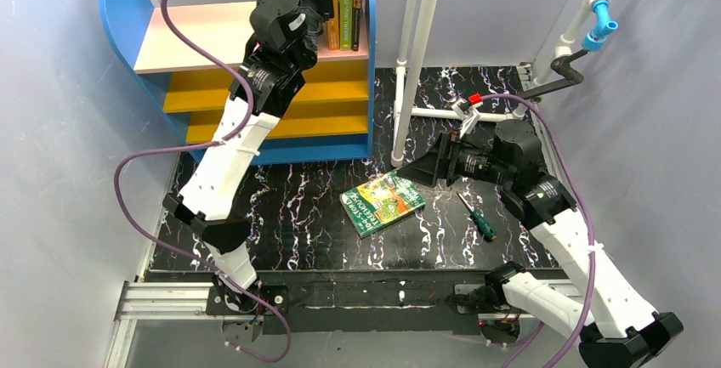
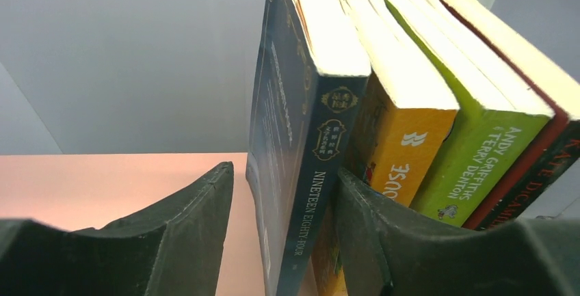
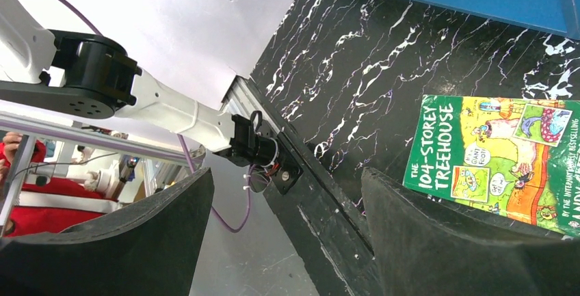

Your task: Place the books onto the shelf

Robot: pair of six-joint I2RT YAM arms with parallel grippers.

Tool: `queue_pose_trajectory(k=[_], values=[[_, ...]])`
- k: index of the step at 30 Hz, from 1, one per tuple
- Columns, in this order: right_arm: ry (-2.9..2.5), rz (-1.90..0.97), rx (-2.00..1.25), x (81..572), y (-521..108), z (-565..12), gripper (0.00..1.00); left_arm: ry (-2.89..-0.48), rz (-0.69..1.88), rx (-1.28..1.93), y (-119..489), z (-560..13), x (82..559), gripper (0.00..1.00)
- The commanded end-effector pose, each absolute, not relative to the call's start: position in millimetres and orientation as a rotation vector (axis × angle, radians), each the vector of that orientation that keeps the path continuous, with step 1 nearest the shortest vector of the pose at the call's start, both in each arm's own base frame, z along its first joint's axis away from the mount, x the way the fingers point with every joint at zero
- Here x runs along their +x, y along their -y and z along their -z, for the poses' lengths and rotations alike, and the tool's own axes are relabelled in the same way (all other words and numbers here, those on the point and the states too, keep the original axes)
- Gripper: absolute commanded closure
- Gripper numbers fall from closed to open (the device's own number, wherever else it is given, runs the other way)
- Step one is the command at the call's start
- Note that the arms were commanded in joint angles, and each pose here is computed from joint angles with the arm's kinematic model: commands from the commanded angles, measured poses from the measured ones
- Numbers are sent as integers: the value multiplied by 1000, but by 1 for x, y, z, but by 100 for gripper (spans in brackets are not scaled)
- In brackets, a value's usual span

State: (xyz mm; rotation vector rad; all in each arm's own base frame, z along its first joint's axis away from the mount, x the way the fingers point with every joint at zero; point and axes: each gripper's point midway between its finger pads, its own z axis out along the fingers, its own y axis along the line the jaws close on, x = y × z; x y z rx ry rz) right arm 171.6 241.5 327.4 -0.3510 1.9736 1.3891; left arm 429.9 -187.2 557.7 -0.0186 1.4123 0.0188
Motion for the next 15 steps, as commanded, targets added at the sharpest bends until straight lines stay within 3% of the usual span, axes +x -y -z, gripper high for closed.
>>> queue_pose_trajectory(k=[1,10,15], values=[[-1903,-1411,-378,170,-242,-341,14,-1307,58,-79,162,-606,394,48],[-1937,-1386,-316,178,-241,-335,15,-1220,148,-104,146,-644,358,47],[-2093,-1256,-138,194,-230,-303,16,-1187,207,-93,134,-659,327,45]])
